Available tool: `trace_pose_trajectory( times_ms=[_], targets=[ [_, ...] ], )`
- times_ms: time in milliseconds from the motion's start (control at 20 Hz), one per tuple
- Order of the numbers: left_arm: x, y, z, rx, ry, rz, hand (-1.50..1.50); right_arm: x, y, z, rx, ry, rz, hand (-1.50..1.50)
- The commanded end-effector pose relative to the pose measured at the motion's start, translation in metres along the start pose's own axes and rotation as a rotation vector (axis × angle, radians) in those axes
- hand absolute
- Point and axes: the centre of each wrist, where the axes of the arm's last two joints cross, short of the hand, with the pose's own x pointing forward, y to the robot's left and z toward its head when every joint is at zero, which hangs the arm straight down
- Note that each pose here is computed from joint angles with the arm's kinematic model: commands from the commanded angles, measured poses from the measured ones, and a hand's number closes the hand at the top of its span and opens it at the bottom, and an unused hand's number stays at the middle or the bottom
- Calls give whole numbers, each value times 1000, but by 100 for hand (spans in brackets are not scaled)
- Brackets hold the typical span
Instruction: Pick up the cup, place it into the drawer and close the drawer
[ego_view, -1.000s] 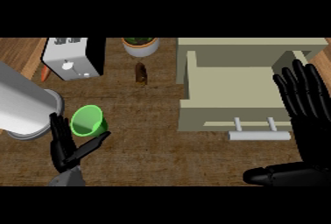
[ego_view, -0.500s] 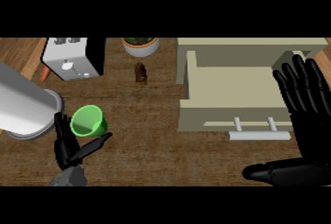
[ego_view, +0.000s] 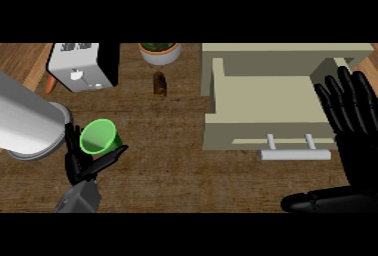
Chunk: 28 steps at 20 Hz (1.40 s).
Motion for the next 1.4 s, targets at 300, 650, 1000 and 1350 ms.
trace_pose_trajectory(
  times_ms=[300,650,1000,1350],
  targets=[
    [-1,0,-11,-95,8,171,-150,-2,-14,-3,-7,7,3,-150],
    [-12,-6,-2,-111,-79,220,150,8,-2,7,5,-14,-10,-150],
    [-8,0,2,-216,-150,174,150,7,-14,-4,0,-7,14,-150],
    [-4,1,0,-411,-148,205,150,-2,-17,-4,5,-2,2,-150]
  ],
)
